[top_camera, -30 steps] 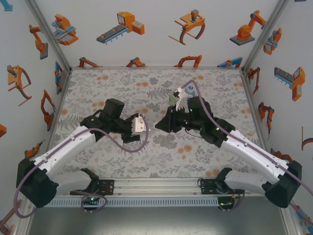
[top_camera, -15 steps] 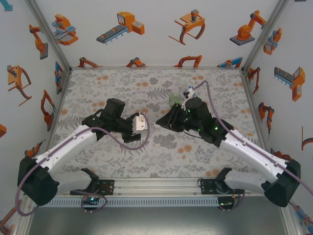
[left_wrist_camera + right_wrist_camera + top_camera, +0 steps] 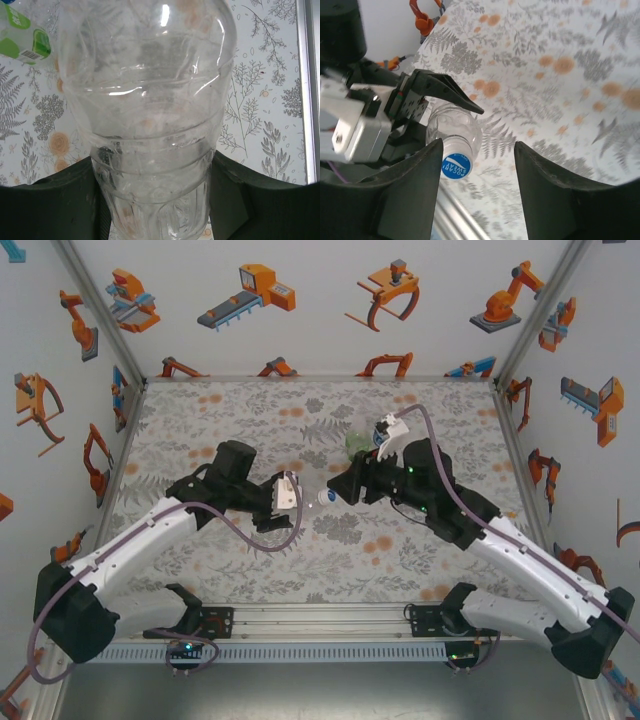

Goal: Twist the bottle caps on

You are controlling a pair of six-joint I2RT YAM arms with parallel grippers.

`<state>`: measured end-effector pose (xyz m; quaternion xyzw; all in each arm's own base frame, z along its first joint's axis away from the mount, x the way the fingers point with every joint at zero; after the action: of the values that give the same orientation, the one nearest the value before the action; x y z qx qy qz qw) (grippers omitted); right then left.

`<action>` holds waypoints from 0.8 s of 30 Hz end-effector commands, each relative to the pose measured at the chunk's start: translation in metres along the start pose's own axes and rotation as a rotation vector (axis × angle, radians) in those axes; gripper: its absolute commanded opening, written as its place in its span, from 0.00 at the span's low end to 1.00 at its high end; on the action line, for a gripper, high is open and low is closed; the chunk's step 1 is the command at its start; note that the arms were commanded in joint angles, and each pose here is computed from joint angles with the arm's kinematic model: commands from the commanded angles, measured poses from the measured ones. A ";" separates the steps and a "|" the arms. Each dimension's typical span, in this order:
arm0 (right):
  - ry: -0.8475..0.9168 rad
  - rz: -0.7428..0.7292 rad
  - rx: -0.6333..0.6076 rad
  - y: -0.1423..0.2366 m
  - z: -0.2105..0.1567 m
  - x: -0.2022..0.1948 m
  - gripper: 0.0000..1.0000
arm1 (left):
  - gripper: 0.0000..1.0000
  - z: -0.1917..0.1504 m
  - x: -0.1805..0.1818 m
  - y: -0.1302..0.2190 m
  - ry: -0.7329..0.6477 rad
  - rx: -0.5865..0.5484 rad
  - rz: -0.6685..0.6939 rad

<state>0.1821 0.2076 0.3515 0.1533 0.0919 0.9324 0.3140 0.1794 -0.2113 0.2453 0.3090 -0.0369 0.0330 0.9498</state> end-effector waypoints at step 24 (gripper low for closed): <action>1.234 0.671 -0.056 0.017 -0.008 0.052 0.50 | 0.00 0.014 -0.014 0.010 -0.108 -0.106 -0.077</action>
<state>0.1367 0.2242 0.3564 -0.3605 0.2001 0.9079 -0.0760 0.1704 -0.2115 0.2549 0.2796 -0.0626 -0.0018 0.9581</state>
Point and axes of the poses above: each hand's point on the last joint's axis, 136 mm out from that joint toward the fingers, its own y axis back along the fingers, its own x axis along the line the jaws close on, z = x × y, the point moved 8 cm from there along y, back along the fingers, and after that the axes turned 12 degrees about y, right-handed, at the moved point
